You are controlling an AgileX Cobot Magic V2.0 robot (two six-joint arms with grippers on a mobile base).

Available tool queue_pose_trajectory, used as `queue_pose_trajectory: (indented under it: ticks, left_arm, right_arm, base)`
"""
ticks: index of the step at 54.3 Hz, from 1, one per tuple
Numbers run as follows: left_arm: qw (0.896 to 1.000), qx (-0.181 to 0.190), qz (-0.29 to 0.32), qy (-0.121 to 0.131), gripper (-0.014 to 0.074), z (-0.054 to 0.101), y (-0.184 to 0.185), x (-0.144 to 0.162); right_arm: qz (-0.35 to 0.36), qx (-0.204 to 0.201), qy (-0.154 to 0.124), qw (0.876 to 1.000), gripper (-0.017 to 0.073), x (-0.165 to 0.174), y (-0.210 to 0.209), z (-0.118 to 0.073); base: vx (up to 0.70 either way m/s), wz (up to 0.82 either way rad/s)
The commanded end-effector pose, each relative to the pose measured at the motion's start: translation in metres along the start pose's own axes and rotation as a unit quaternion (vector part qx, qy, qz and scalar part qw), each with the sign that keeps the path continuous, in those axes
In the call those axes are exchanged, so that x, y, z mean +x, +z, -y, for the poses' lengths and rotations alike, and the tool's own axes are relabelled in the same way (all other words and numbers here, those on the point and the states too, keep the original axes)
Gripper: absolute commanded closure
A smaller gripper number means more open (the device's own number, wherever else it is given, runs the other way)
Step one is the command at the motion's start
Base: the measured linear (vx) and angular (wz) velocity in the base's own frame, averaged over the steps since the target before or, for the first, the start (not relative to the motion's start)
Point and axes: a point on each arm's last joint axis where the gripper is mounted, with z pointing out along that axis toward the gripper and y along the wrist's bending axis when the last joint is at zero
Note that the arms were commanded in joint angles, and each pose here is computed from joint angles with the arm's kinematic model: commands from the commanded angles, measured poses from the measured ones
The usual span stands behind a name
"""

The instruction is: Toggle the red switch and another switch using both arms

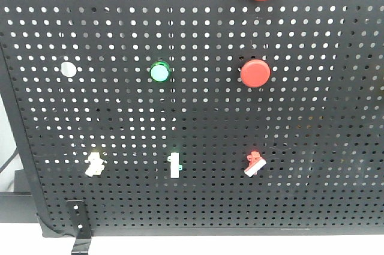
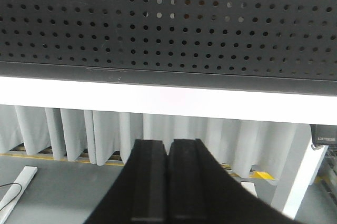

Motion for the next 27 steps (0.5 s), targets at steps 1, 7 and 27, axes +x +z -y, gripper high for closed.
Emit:
queue_pose_trajectory:
  ticks: [1, 7, 27]
  left_arm:
    - [0.999, -0.003, 0.032, -0.003, 0.0591, -0.0004, 0.0002, -0.0007]
    - [0.999, -0.003, 0.032, -0.003, 0.0591, -0.0004, 0.0002, -0.0007]
    - [0.999, -0.003, 0.032, -0.003, 0.0591, -0.0004, 0.0002, -0.0007]
  right_arm:
    - [0.038, -0.001, -0.006, 0.999, 0.0566, -0.0056, 0.0000, -0.0004]
    - [0.038, 0.000, -0.006, 0.999, 0.0566, -0.0056, 0.0000, -0.0004]
    - [0.038, 0.000, -0.006, 0.999, 0.0566, -0.0056, 0.0000, -0.0004]
  base:
    - [0.00, 0.00]
    - [0.00, 0.00]
    - [0.00, 0.00]
